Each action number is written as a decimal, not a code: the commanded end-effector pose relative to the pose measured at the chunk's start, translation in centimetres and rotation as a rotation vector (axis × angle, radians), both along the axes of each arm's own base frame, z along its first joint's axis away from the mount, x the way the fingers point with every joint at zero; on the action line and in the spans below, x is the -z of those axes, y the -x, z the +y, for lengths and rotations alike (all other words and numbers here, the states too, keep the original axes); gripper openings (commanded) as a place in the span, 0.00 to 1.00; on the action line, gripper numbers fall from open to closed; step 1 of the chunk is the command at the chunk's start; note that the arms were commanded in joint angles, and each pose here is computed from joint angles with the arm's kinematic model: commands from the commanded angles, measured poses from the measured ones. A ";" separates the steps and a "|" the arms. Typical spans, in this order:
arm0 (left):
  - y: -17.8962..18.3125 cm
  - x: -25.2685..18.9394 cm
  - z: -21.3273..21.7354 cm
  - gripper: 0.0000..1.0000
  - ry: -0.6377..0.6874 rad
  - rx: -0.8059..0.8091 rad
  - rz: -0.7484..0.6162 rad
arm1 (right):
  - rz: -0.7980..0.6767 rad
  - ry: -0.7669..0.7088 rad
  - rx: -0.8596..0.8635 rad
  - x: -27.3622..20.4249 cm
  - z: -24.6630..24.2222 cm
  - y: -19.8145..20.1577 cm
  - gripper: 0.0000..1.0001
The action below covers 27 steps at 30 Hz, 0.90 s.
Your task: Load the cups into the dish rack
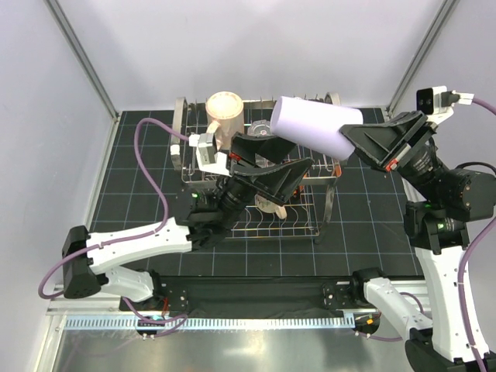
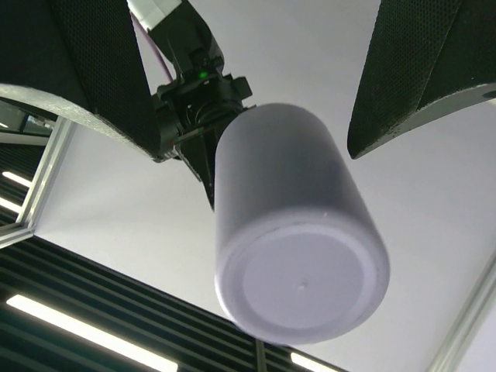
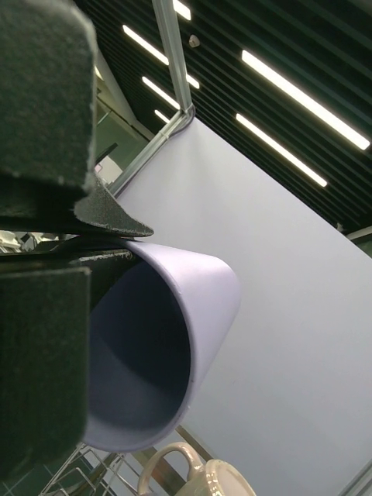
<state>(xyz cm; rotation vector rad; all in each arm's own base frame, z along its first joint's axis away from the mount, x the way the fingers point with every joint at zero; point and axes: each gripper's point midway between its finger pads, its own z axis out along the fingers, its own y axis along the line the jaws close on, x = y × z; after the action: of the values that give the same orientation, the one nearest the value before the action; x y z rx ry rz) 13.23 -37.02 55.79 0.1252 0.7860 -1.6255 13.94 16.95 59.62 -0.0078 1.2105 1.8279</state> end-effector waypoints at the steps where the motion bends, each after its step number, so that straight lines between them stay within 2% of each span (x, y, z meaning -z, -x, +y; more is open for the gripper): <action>1: 0.4 -4.3 3.1 1.00 0.183 -0.059 -0.065 | -0.032 -0.016 -0.006 -0.4 -0.1 0.9 0.04; 18: -0.4 -5.6 3.6 0.99 0.256 -0.124 -0.074 | -0.023 -0.008 -0.048 0.1 0.4 1.6 0.04; 27: -1.1 -5.4 2.9 0.77 0.256 -0.132 -0.050 | 0.001 -0.012 -0.072 0.9 0.7 1.4 0.04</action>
<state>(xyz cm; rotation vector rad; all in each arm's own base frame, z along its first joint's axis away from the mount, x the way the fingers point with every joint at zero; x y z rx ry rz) 14.81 -36.02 58.87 -0.0188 0.6234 -1.5765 13.10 17.55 58.49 -0.0197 1.2313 1.8789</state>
